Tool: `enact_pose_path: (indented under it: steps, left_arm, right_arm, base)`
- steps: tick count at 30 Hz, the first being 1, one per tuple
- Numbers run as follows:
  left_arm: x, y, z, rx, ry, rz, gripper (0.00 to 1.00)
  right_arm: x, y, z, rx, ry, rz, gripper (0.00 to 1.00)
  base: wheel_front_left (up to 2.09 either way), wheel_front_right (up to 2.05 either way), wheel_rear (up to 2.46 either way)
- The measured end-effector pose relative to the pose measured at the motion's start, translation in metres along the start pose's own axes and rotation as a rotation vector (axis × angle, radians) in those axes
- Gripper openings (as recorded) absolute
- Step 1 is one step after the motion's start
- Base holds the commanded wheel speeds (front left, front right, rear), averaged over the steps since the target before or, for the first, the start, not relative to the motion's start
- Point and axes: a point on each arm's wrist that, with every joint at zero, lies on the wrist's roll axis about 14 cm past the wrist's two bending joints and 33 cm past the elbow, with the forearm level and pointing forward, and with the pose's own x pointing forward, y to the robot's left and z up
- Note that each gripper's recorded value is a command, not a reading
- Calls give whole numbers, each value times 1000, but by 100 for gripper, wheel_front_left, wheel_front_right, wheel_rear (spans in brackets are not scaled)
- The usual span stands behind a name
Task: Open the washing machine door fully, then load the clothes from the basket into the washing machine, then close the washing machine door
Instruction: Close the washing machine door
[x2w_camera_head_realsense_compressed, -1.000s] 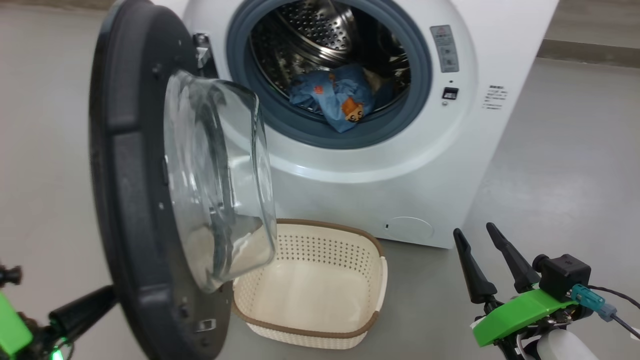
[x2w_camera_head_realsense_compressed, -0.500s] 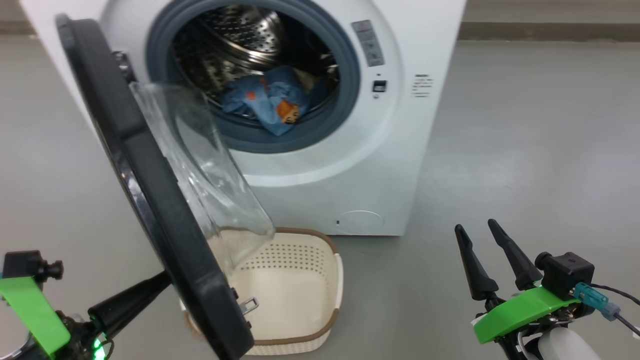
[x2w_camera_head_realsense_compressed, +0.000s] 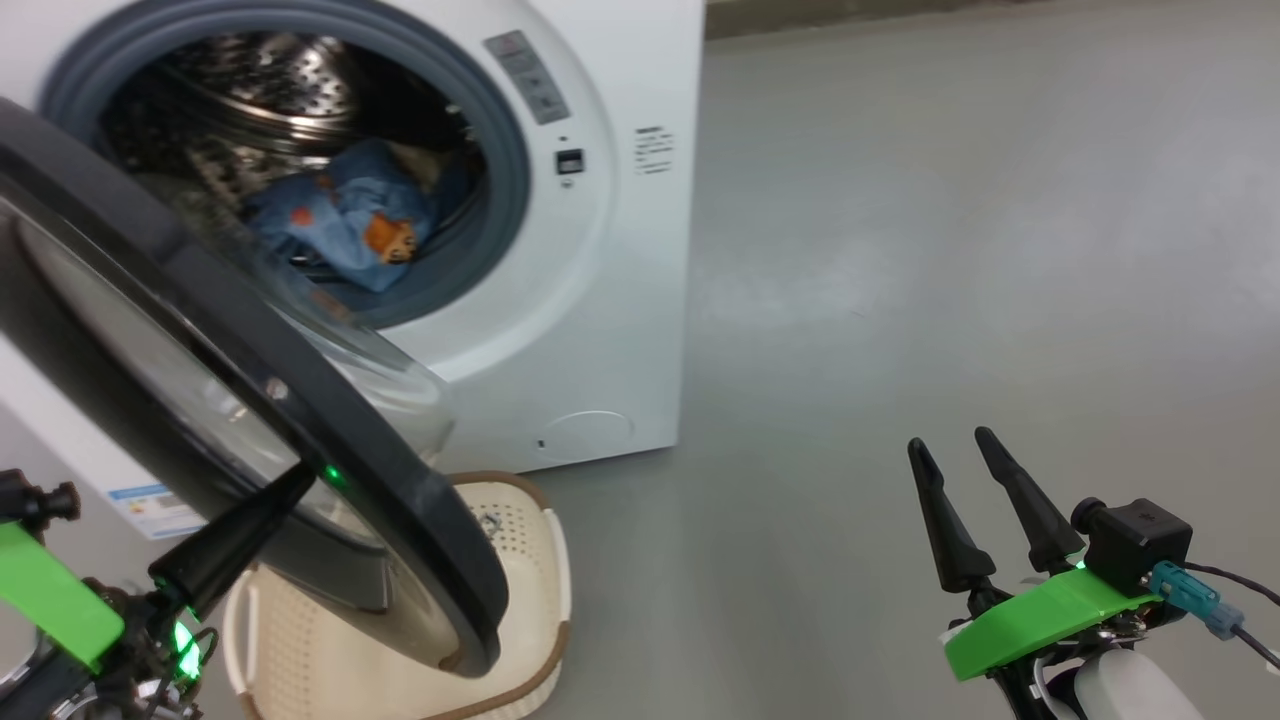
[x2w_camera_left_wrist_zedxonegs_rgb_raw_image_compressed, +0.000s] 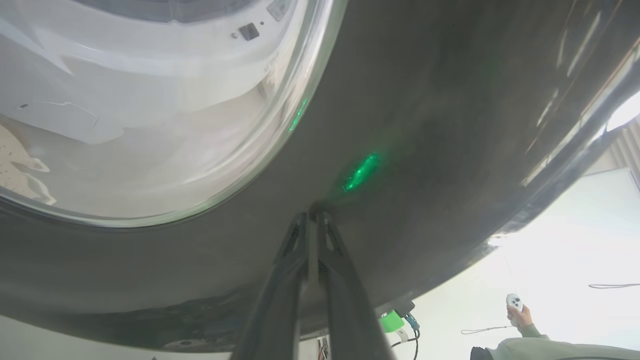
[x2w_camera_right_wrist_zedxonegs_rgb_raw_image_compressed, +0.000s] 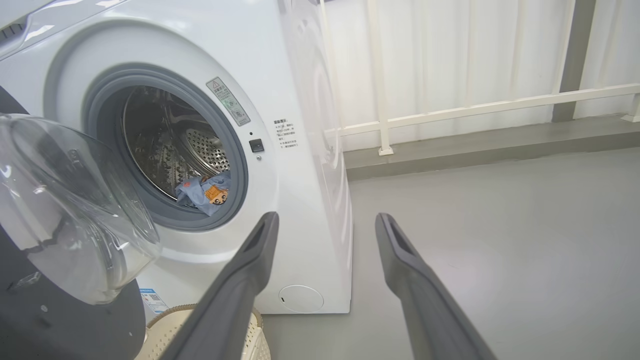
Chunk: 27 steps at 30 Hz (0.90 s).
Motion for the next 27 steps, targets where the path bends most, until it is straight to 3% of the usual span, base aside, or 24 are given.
enact_pose_path:
  steps: [14,27]
  left_arm:
    - [50,12,1,-23,74,-26,0]
    - [31,11,15,19,-6,-14,0]
  right_arm:
    - [-17,-35,-4,8,6,-135,100]
    - [-4,-17,-8,16,14,-79,100]
  base:
    - [0,0,0]
    - [0,0,0]
